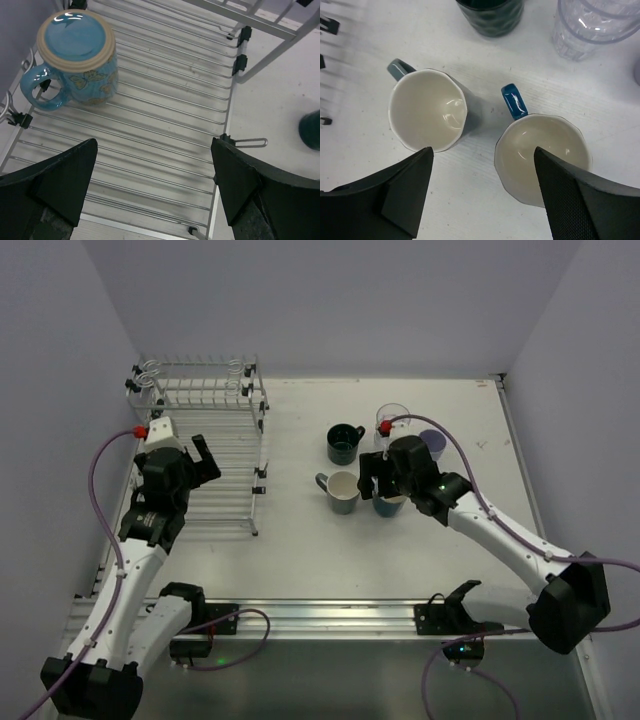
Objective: Unload the cups from the dish rack
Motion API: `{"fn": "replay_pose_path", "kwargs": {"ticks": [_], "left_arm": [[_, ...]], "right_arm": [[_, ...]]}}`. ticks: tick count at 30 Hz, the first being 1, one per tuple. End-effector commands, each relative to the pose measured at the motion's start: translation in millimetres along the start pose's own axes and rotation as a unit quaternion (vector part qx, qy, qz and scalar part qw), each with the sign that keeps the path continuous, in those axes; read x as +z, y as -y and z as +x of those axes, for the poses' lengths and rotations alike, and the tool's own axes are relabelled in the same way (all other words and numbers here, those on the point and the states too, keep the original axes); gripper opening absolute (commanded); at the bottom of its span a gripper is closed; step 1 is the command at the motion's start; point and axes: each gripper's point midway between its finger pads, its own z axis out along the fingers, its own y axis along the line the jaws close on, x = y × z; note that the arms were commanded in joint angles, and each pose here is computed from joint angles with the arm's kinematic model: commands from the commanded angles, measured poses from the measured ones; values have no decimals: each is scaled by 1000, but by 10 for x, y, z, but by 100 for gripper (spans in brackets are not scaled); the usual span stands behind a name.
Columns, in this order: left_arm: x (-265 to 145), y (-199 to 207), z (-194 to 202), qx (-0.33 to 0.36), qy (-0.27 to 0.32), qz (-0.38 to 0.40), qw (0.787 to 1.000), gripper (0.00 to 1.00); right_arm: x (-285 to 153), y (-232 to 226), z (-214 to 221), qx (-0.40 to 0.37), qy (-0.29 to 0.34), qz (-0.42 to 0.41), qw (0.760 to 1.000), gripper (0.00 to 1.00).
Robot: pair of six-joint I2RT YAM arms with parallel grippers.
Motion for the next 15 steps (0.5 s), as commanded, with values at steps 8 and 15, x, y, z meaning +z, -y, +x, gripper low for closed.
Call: {"fn": "replay_pose_path", "kwargs": {"ticks": [8,15], "left_arm": [[305,-341,-570,-50,89,-153,983,100],[681,-372,-596,27,56,-121,991,100]], "right_arm": [[-445,-140,-248,15,111,-65,992,93],[-614,-176,-316,16,141,-85,986,95]]}}
